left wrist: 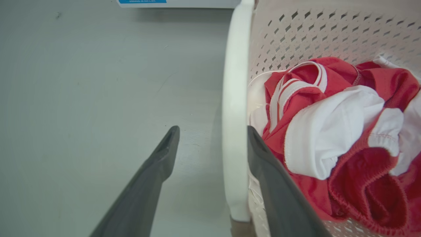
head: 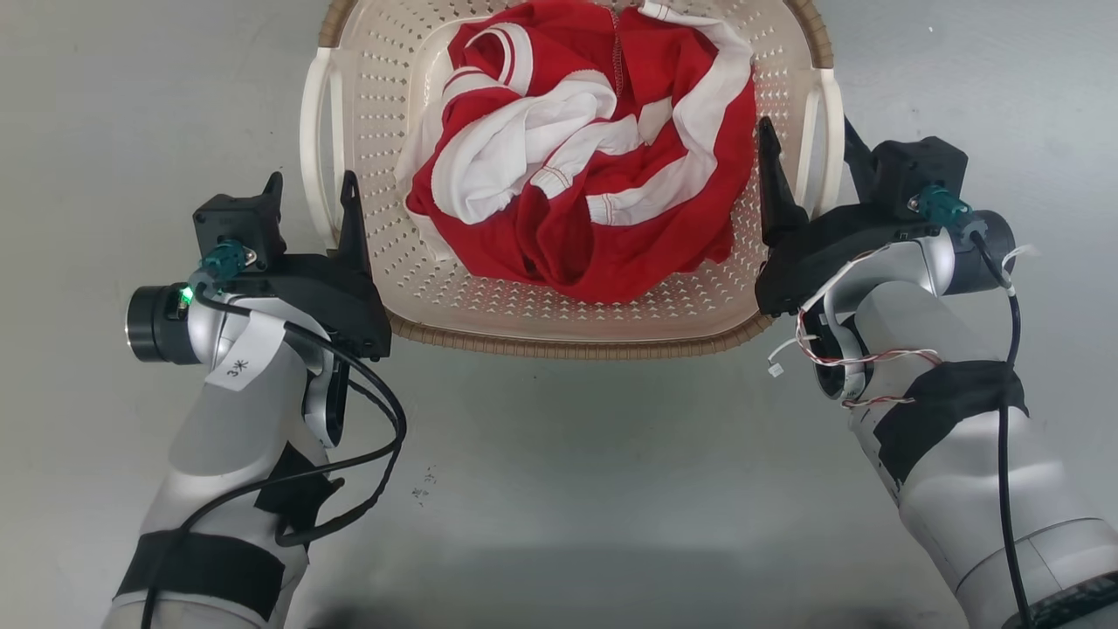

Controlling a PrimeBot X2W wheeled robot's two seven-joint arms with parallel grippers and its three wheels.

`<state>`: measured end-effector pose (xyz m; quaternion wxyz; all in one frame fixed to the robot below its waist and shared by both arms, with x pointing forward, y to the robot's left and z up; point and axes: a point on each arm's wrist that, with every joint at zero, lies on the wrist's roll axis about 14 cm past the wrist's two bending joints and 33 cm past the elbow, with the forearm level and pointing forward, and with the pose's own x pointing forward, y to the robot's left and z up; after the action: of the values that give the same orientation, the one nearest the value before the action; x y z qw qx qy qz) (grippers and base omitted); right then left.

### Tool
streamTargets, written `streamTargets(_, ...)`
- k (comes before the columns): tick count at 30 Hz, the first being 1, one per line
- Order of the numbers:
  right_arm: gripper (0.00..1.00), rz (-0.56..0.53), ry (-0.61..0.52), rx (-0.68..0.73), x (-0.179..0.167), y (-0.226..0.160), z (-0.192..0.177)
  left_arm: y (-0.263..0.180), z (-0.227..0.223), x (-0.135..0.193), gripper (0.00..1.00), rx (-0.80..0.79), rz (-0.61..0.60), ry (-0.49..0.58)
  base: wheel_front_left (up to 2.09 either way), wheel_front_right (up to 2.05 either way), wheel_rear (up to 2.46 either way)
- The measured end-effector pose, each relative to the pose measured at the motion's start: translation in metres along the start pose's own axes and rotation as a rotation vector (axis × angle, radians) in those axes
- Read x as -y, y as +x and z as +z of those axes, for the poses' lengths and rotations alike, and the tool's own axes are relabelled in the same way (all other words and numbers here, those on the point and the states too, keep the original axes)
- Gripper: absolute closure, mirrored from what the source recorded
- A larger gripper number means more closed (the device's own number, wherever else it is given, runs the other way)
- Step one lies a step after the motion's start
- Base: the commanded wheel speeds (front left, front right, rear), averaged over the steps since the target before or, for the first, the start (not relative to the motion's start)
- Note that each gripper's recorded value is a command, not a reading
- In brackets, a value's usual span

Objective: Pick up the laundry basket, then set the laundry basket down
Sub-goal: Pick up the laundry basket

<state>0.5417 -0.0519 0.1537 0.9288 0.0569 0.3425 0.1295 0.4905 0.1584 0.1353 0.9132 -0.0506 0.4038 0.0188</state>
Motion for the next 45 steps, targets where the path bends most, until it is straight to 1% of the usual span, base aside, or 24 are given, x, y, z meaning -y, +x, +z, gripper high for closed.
streamTargets(20,0.00,0.023,-0.007,-0.053,-0.009,-0.002,-0.003,0.000,-0.007,0.011,0.00,-0.043,-0.028,0.006,0.00,0.00,0.00)
streamTargets(33,0.00,0.024,0.000,-0.087,-0.010,-0.002,-0.008,0.005,-0.004,0.022,0.00,-0.047,-0.060,0.025,0.00,0.00,0.00)
streamTargets(35,0.02,0.022,0.002,-0.094,-0.010,-0.002,-0.010,0.005,-0.004,0.024,0.00,-0.054,-0.065,0.028,0.00,0.00,0.00)
streamTargets(36,0.05,0.021,0.006,-0.101,-0.009,-0.003,-0.011,0.005,-0.005,0.024,0.01,-0.057,-0.067,0.027,0.00,0.00,0.00)
streamTargets(37,0.07,0.019,0.007,-0.106,-0.009,-0.003,-0.013,0.005,-0.006,0.025,0.07,-0.059,-0.067,0.023,0.00,0.00,0.00)
streamTargets(39,0.15,0.019,0.006,-0.111,-0.009,-0.004,-0.014,0.006,-0.007,0.025,0.15,-0.063,-0.067,0.018,0.00,0.00,0.00)
streamTargets(41,0.19,0.017,0.008,-0.115,-0.008,-0.004,-0.015,0.006,-0.007,0.027,0.22,-0.064,-0.071,0.024,0.00,0.00,0.00)
streamTargets(42,0.21,0.018,0.008,-0.117,-0.008,-0.004,-0.016,0.006,-0.006,0.028,0.29,-0.063,-0.072,0.025,0.00,0.00,0.00)
streamTargets(45,0.33,0.017,0.009,-0.121,-0.009,-0.005,-0.017,0.008,-0.005,0.028,0.41,-0.062,-0.074,0.029,0.00,0.00,0.00)
